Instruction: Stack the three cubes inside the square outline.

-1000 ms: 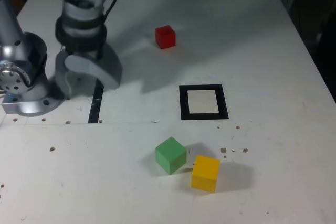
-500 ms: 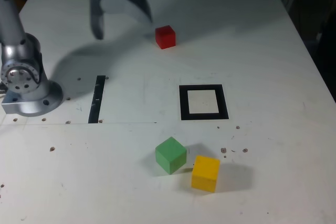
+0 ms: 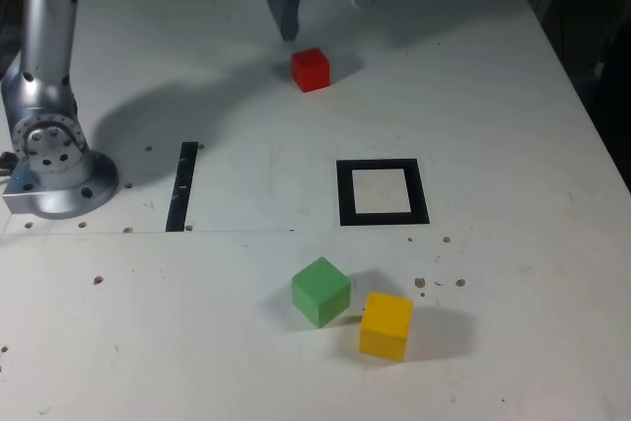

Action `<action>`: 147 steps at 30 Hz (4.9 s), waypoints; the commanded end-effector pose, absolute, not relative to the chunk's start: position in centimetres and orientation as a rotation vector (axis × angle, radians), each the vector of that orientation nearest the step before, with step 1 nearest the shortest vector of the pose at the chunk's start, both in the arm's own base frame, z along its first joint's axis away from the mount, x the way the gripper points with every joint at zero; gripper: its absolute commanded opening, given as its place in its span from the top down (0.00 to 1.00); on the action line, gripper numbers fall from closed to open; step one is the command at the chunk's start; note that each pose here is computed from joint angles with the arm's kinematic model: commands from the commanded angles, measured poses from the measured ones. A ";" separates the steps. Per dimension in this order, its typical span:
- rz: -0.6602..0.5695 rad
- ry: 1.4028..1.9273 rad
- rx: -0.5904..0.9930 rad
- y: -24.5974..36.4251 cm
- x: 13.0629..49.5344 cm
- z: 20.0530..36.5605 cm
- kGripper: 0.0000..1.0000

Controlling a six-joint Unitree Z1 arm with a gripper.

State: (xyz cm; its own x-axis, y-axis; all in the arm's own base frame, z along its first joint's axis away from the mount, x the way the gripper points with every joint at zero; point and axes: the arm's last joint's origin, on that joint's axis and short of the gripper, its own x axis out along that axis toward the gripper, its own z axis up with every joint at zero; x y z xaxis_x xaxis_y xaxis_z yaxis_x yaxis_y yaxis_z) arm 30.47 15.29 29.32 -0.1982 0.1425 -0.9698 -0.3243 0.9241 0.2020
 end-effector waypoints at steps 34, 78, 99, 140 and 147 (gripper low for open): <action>0.373 1.884 -0.297 19.5 31.4 21.6 0.40; 0.144 1.762 0.023 -4.1 35.9 28.5 0.72; 0.112 1.842 0.013 -4.3 38.3 23.9 0.72; 0.067 1.859 0.075 -3.8 37.5 25.8 0.01; -0.073 1.764 0.301 -7.4 35.6 30.8 0.01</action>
State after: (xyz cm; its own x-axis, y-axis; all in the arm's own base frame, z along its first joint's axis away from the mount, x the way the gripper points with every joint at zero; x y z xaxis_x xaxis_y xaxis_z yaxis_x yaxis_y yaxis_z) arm 35.87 -7.07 30.45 -0.1895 0.1566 -0.9693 0.2275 0.9674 0.1118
